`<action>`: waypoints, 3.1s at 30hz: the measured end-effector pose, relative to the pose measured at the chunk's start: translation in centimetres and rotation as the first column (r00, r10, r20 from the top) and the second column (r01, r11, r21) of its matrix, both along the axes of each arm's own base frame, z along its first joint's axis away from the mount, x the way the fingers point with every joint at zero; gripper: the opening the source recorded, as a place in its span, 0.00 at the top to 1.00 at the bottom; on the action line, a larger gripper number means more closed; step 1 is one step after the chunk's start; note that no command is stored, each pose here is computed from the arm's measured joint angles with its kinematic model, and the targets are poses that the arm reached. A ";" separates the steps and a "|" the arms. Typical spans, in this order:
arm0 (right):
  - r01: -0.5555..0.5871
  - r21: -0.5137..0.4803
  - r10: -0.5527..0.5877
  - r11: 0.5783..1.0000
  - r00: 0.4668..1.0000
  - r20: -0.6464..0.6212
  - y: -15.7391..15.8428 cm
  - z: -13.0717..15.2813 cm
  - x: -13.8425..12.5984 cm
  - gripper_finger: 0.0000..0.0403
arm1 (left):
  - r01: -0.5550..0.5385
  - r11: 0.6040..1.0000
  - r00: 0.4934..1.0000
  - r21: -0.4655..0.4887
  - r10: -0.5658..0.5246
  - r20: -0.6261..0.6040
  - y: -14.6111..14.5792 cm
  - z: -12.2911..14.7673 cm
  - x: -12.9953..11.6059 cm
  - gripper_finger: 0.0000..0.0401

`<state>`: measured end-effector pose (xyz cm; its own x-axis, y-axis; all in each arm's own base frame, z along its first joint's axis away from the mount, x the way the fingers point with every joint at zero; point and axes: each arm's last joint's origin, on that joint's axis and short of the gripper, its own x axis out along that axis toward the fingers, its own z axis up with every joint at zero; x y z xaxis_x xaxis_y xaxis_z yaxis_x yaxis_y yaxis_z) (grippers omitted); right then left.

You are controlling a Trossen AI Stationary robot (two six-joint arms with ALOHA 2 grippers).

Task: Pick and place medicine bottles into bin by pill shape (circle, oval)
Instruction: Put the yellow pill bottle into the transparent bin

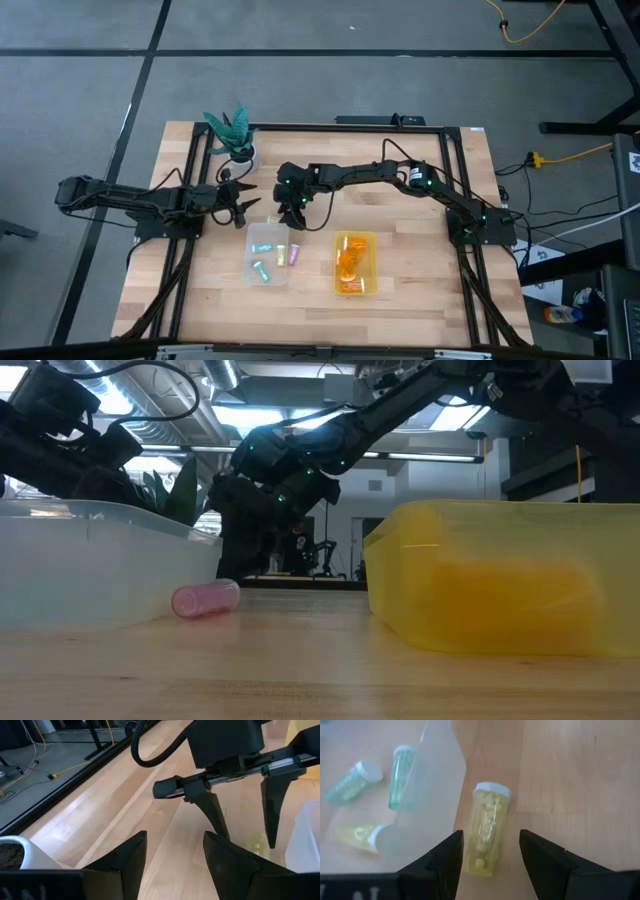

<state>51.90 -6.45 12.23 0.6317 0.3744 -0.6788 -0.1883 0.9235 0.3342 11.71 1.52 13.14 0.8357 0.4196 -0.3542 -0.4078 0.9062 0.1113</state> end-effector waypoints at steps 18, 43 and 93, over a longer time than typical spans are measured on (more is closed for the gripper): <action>0.030 -0.167 -0.028 0.986 1.000 0.013 0.0 -1.2 0.3 0.51 | 0.000 1.000 1.000 0.000 0.000 0.000 0.0 0.0 0.0 0.53; 0.343 -0.388 -0.420 0.855 0.898 -0.130 -2.8 3.5 0.3 0.73 | 0.001 1.000 1.000 0.001 -0.001 0.000 0.0 0.0 0.0 0.53; 0.099 -0.186 -0.108 0.978 0.993 -0.041 12.4 13.3 0.1 0.72 | 0.360 0.931 0.893 -0.058 -0.325 0.311 -1.1 3.9 -2.5 0.53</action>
<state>52.02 5.94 25.50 0.6238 0.1750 -0.7617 -0.0756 0.9836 0.1640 9.26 0.38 17.07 0.9930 0.0608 -0.1009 -0.0684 0.9949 -0.0739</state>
